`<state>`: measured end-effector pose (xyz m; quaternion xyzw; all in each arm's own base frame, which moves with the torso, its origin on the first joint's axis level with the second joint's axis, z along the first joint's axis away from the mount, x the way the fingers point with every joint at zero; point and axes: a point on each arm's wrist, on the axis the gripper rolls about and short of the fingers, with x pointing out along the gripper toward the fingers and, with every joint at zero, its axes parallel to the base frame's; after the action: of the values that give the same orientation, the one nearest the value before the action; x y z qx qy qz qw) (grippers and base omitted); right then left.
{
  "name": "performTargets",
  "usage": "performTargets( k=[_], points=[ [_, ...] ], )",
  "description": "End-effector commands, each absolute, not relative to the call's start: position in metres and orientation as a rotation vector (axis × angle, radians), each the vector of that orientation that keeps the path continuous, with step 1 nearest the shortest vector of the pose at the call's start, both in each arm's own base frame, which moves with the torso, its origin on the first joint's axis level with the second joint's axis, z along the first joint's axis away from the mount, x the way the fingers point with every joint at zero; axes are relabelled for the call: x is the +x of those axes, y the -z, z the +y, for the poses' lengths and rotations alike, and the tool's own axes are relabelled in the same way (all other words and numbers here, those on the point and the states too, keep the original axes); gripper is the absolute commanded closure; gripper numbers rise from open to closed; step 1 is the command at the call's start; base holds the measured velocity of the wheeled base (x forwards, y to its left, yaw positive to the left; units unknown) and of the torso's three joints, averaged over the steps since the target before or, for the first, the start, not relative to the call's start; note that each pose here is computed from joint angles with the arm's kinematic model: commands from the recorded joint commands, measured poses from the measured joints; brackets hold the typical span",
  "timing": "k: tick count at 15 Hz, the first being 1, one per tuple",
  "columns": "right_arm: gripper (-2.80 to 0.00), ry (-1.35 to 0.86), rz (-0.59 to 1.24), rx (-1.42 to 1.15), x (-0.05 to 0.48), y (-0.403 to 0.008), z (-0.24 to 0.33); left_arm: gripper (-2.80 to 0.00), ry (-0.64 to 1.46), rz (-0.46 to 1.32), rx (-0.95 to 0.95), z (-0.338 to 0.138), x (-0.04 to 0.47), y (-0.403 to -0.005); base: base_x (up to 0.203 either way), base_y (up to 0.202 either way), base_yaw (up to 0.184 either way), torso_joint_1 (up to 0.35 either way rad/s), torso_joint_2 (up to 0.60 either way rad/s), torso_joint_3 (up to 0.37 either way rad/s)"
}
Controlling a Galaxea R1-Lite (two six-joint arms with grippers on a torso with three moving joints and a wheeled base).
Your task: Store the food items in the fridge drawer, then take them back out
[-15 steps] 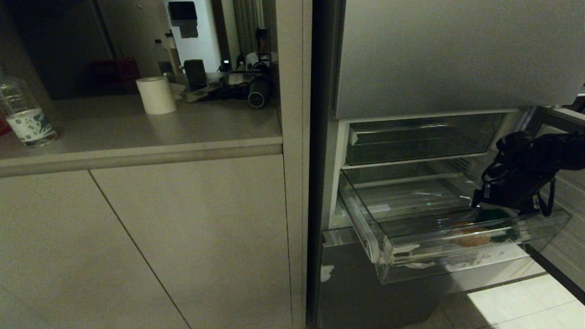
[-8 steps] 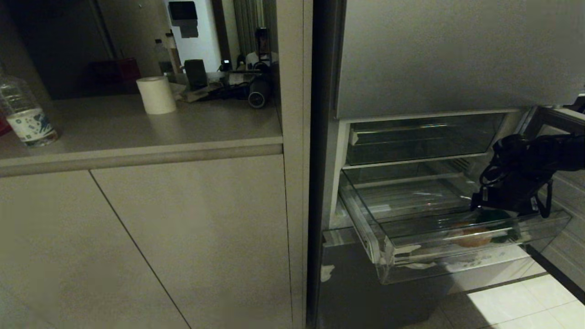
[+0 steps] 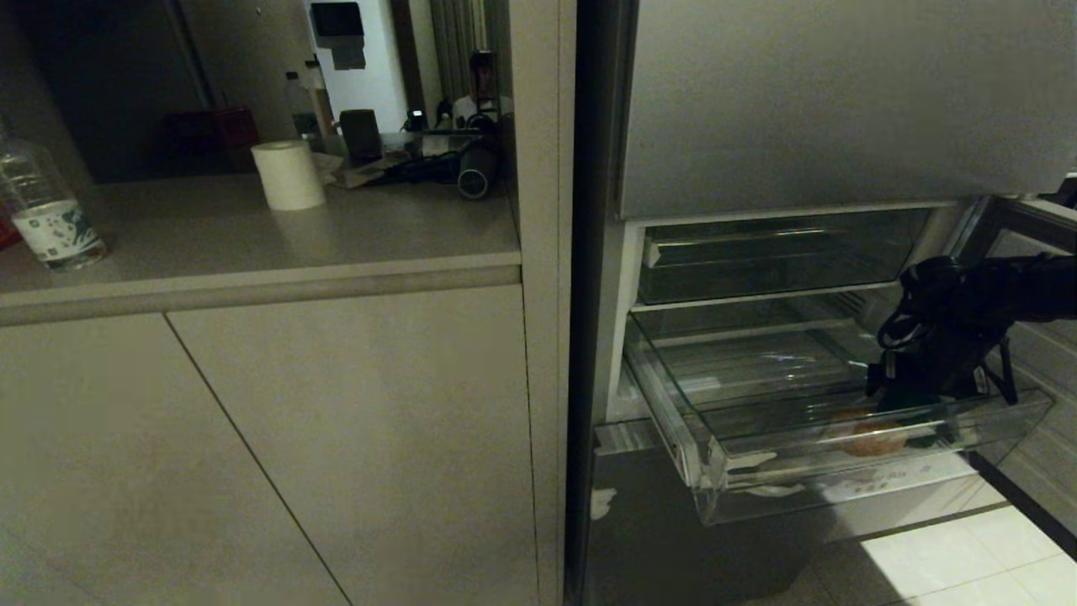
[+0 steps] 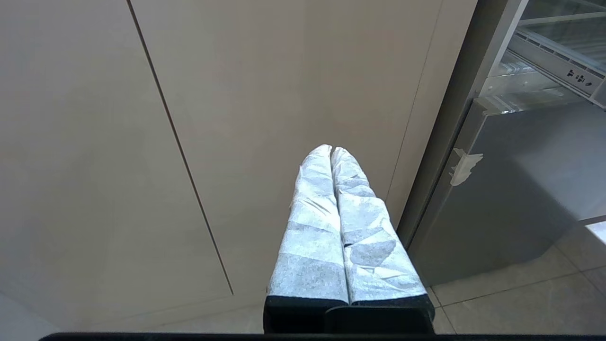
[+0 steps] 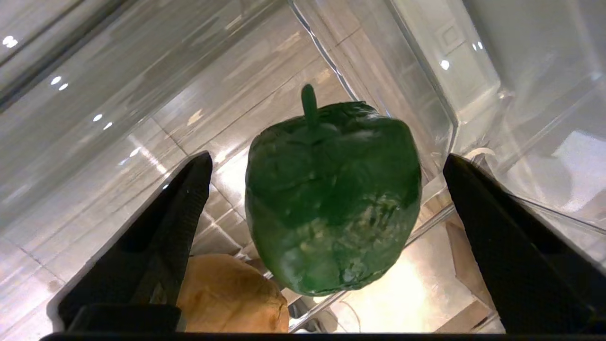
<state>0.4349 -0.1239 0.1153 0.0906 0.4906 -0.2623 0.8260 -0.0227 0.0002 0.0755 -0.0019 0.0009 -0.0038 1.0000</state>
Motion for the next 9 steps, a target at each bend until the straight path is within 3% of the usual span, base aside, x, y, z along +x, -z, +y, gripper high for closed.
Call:
performTargets(
  k=[1, 9],
  points=[
    [0.0, 0.564, 1.054, 0.195, 0.435, -0.111, -0.126, 0.0, 0.008, 0.003, -0.005, 0.0, -0.023, -0.076, 0.0, 0.0, 0.0, 0.0, 0.0, 0.0],
    [0.0, 0.539, 0.875, 0.183, 0.451, -0.122, -0.126, 0.0, 0.008, 0.003, -0.005, 0.0, -0.023, -0.076, 0.0, 0.0, 0.0, 0.0, 0.0, 0.0]
  ],
)
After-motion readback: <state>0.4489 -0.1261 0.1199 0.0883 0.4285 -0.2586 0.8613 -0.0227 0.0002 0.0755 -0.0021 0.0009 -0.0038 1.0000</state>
